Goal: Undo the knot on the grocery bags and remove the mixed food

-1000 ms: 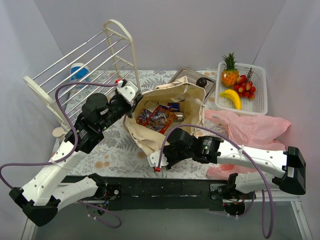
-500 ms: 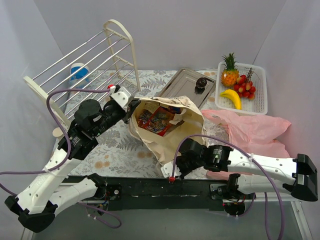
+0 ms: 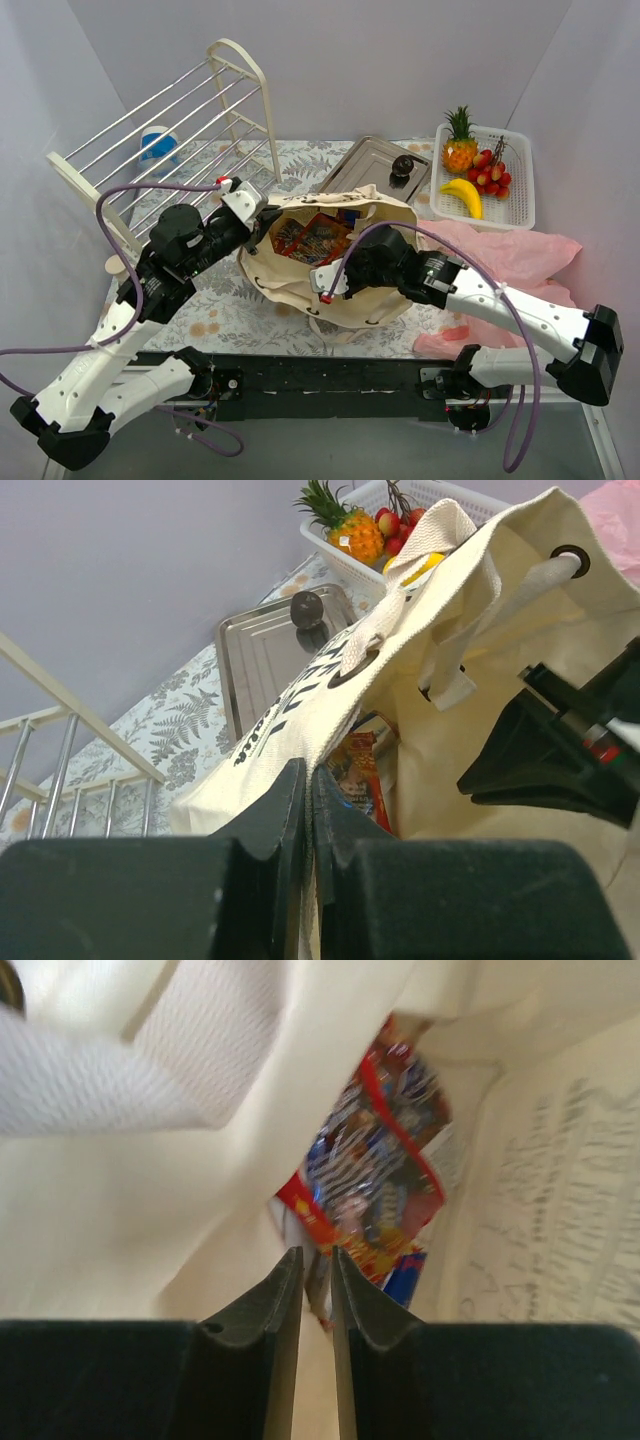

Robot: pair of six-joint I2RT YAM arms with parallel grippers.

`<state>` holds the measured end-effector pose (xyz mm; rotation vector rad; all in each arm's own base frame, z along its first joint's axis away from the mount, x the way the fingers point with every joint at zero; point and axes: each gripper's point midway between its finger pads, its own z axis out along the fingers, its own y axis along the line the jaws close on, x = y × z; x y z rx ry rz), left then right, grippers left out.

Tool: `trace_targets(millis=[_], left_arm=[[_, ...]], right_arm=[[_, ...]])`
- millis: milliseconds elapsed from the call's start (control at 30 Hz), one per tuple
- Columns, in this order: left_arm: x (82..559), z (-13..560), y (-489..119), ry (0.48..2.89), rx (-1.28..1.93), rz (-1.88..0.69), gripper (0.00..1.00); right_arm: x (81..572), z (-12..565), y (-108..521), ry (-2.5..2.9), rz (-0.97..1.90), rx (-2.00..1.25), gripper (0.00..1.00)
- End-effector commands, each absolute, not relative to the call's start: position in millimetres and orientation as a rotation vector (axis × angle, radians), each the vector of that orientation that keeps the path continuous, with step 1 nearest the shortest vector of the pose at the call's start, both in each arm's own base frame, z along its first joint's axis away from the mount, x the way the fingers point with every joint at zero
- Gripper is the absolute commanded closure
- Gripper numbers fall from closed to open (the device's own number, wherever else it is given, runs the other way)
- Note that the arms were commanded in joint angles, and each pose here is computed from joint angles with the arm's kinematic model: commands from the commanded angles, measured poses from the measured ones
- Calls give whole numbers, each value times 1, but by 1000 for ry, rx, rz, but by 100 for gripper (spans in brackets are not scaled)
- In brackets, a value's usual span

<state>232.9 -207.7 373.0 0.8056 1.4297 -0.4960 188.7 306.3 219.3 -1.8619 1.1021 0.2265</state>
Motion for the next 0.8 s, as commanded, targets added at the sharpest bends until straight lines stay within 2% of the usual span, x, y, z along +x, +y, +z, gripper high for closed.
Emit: trace_targets(millis=[0,233,333,533,767], left_arm=[[234,386,-213,1413,789,-538,99],[238,386,-205,1457,768,-513,100],[238,383,-204,1466,774,-505,100],[246,381,-201,1482,754,-478,100],[249,379,-207,1500,776,-491,100]], right_arm=[[212,191,307,1046,59,-1926,75],[265,177,321,1169,85,-1889,66],[284,158,321,1138,42,-1957,55],[295,116,325,994,27,-2147,47],[309,85,346,820,4,-2211,42]])
